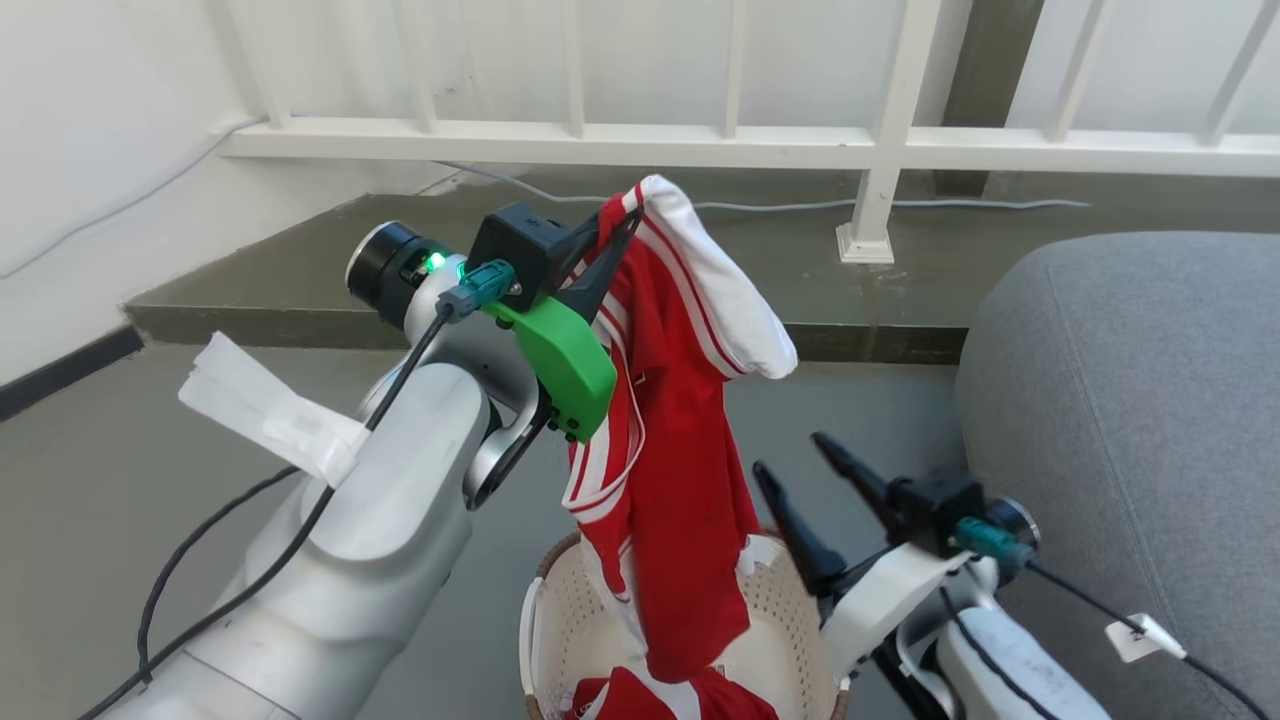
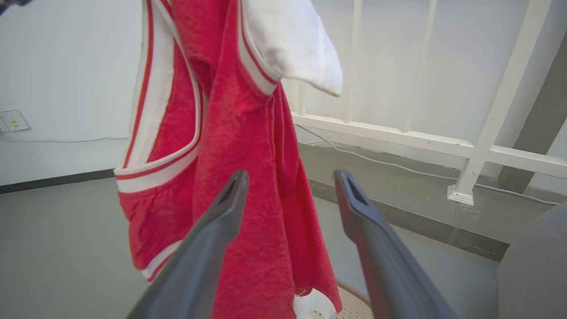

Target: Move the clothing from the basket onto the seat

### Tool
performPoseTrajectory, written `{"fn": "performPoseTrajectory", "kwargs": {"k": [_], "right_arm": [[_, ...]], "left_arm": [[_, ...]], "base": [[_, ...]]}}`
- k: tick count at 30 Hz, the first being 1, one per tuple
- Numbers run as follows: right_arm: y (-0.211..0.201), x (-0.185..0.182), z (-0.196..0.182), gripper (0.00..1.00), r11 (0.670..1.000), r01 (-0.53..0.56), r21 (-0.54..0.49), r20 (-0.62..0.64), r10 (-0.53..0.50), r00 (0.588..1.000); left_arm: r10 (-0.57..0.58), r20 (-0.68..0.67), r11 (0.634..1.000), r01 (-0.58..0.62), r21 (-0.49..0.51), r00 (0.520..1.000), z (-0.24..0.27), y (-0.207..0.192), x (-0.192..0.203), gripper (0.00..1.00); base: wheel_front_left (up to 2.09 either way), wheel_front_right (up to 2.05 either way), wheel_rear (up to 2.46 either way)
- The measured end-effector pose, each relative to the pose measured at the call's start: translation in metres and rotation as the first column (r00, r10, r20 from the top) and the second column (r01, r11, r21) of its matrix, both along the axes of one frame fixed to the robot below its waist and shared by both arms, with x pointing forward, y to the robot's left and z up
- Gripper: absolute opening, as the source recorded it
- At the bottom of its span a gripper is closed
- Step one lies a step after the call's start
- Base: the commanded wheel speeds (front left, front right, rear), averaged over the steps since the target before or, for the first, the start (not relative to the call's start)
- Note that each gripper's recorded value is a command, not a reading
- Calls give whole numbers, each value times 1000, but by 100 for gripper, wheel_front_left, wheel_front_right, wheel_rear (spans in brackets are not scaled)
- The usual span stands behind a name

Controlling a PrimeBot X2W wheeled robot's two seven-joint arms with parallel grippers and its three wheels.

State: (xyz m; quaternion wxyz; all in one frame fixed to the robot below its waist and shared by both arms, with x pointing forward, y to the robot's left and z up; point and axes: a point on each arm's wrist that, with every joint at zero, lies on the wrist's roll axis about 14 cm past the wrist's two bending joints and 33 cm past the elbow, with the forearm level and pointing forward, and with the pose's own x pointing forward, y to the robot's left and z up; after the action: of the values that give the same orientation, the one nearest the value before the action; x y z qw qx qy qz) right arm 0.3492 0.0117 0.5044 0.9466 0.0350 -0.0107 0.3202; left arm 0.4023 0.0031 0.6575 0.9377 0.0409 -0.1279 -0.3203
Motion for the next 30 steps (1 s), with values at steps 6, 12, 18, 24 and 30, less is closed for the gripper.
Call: {"fn": "performPoseTrajectory", "kwargs": {"k": [6,12,18,24,30], "right_arm": [[16,-8,-1,100,998,-57,6,-13,57,998],[22,-5,2,100,996,-84,-13,-1,84,996],[24,-3,2,100,996,-90,-19,-6,90,996],[10,12,10,100,999,-33,16,-4,33,999],[0,18,7,100,1000,1,15,-15,-1,1000]], "left_arm": [[-46,72,999,46,2,996,23,-12,-12,0],[-100,98,995,100,9,990,31,-28,-22,0],[-137,105,991,136,10,985,33,-38,-29,0],[-161,108,987,160,16,981,34,-45,-32,0],[-183,116,983,182,16,976,37,-51,-36,0]], "base": [[0,0,0],[0,0,0],[0,0,0],[0,0,0],[0,0,0]]}}
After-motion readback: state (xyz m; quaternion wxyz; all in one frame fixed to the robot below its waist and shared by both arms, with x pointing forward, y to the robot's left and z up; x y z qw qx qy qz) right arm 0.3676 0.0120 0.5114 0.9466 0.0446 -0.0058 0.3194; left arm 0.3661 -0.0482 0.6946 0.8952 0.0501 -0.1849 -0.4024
